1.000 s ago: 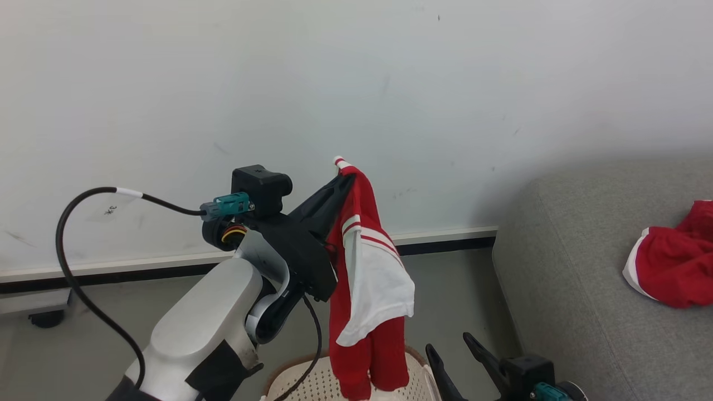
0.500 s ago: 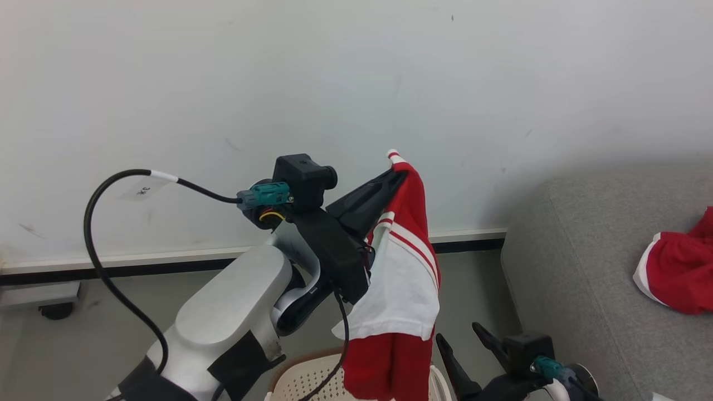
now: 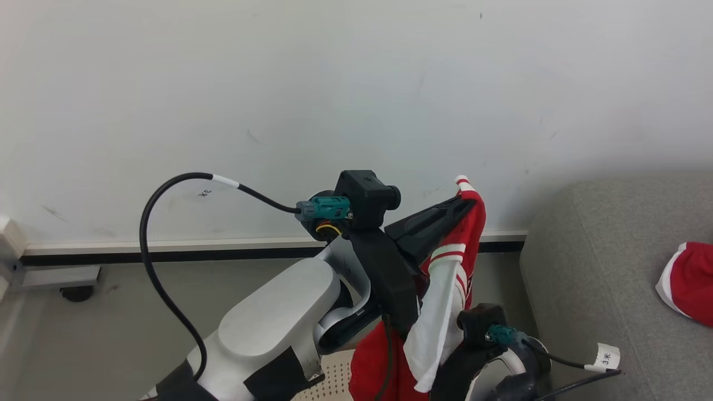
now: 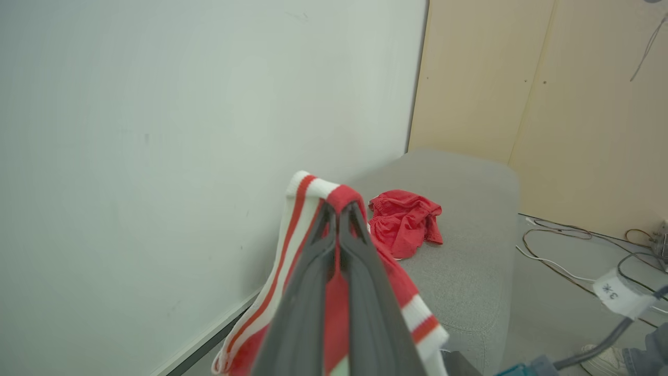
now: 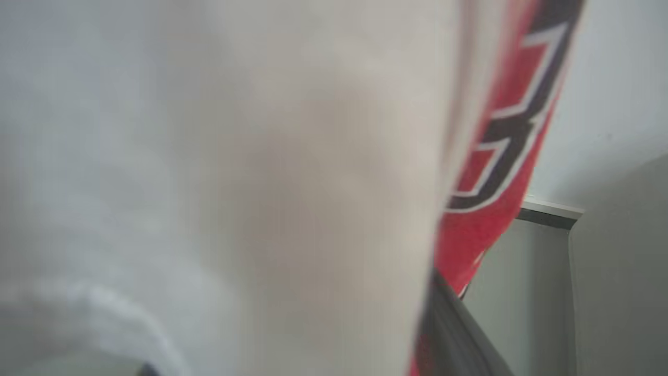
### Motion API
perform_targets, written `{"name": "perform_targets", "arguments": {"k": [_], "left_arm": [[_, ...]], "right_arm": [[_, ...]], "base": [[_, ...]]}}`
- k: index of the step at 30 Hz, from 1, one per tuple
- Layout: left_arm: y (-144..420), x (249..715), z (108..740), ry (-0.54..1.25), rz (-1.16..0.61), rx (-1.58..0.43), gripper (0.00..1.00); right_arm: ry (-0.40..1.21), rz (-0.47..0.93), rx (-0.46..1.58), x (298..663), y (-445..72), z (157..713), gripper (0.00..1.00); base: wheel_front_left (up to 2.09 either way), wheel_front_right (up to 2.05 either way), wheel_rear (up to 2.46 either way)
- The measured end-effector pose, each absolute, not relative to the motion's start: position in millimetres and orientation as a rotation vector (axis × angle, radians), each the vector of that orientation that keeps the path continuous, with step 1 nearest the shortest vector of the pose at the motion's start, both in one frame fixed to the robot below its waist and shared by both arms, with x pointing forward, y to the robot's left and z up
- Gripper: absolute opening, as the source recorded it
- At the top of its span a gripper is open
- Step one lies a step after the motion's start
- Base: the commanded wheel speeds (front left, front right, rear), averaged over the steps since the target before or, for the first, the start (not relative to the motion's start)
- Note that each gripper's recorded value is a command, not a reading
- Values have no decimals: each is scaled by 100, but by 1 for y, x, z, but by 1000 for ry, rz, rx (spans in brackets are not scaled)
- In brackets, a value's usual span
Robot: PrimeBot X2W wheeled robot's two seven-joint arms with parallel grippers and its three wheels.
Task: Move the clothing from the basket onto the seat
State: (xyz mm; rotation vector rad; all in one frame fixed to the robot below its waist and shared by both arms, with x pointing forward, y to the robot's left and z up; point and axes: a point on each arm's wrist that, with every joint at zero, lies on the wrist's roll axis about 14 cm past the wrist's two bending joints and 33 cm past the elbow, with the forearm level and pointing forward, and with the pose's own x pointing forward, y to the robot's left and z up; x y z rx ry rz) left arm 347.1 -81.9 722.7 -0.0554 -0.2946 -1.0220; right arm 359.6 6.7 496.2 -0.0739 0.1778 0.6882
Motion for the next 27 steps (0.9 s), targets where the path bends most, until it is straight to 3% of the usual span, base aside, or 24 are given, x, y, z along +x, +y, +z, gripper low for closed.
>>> {"name": "perform_targets", "arguments": {"k": [7, 20, 21, 22, 23, 27], "left_arm": [[-87, 335, 724, -291, -1057, -68, 0], [-88, 326, 735, -301, -1054, -100, 0], [-87, 326, 735, -300, -1050, -99, 0], [-86, 327, 734, -298, -1047, -98, 0], [-86, 328, 733, -296, -1043, -96, 0], [-81, 334, 728, -290, -1011, -82, 0]], "right_arm": [[158, 731, -83, 368, 21, 500, 100], [109, 648, -61, 392, 8, 509, 100], [106, 643, -59, 392, 7, 509, 47], [98, 639, -57, 392, 6, 510, 6], [96, 635, -58, 392, 5, 511, 0], [96, 632, -65, 390, 4, 509, 0]], "base": [[0, 0, 0], [0, 0, 0], [0, 0, 0], [0, 0, 0], [0, 0, 0], [0, 0, 0]]}}
